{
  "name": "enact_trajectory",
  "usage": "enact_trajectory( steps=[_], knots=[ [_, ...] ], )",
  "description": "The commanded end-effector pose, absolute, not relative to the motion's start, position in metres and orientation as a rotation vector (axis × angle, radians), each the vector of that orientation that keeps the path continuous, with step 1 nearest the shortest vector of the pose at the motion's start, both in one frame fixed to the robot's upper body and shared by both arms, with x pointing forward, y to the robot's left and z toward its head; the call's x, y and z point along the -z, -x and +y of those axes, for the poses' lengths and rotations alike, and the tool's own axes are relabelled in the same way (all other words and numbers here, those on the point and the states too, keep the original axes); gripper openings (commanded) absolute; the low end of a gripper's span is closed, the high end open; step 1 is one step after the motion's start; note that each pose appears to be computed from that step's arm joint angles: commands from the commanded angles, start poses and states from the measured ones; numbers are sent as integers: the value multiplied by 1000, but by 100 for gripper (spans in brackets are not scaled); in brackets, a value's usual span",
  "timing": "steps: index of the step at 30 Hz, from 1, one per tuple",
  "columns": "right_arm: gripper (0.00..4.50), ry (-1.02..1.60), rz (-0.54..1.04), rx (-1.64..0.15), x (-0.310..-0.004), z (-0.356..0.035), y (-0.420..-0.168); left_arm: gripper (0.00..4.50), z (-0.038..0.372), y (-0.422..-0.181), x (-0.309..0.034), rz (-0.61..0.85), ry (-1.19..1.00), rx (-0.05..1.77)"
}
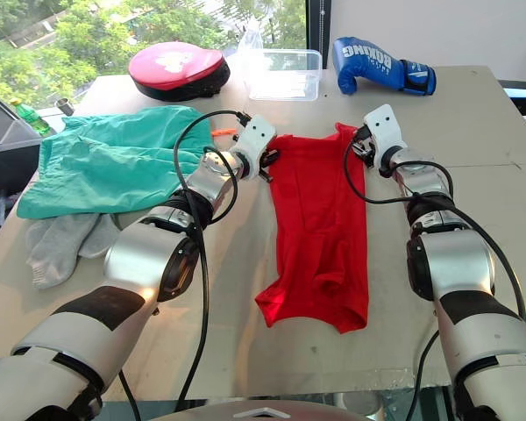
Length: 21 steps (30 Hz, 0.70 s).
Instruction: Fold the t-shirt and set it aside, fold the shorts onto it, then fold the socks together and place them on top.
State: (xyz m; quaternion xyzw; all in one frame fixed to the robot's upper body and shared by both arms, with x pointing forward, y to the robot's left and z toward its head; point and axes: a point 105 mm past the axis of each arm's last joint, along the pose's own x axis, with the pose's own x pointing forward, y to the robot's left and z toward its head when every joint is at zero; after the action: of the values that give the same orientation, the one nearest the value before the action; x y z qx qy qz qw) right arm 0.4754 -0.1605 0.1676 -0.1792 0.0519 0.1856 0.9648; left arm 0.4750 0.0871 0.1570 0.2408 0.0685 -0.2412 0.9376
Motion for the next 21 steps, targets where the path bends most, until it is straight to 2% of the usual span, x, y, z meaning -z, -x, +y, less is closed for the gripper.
enact_trajectory(
  steps=[1, 2, 3, 9, 13, 17, 21],
  knots=[
    [449, 372, 59, -408, -179, -164, -474, 309, 83, -477, -176, 78, -492, 505],
    [450, 369, 56, -425, -179, -165, -472, 331, 84, -477, -175, 81, -495, 512],
    [450, 362, 52, -452, -179, -165, -470, 392, 88, -476, -174, 83, -506, 518],
    [450, 327, 16, -666, -182, -168, -443, 392, 103, -469, -176, 64, -524, 629],
    [450, 303, -17, -808, -186, -167, -399, 392, 107, -455, -180, 10, -558, 770],
    [450, 299, 12, -931, -181, -167, -343, 392, 110, -418, -174, -82, -696, 1020],
    [450, 319, 92, -1025, -163, -172, -292, 392, 123, -363, -153, -114, -890, 1277]
  ],
)
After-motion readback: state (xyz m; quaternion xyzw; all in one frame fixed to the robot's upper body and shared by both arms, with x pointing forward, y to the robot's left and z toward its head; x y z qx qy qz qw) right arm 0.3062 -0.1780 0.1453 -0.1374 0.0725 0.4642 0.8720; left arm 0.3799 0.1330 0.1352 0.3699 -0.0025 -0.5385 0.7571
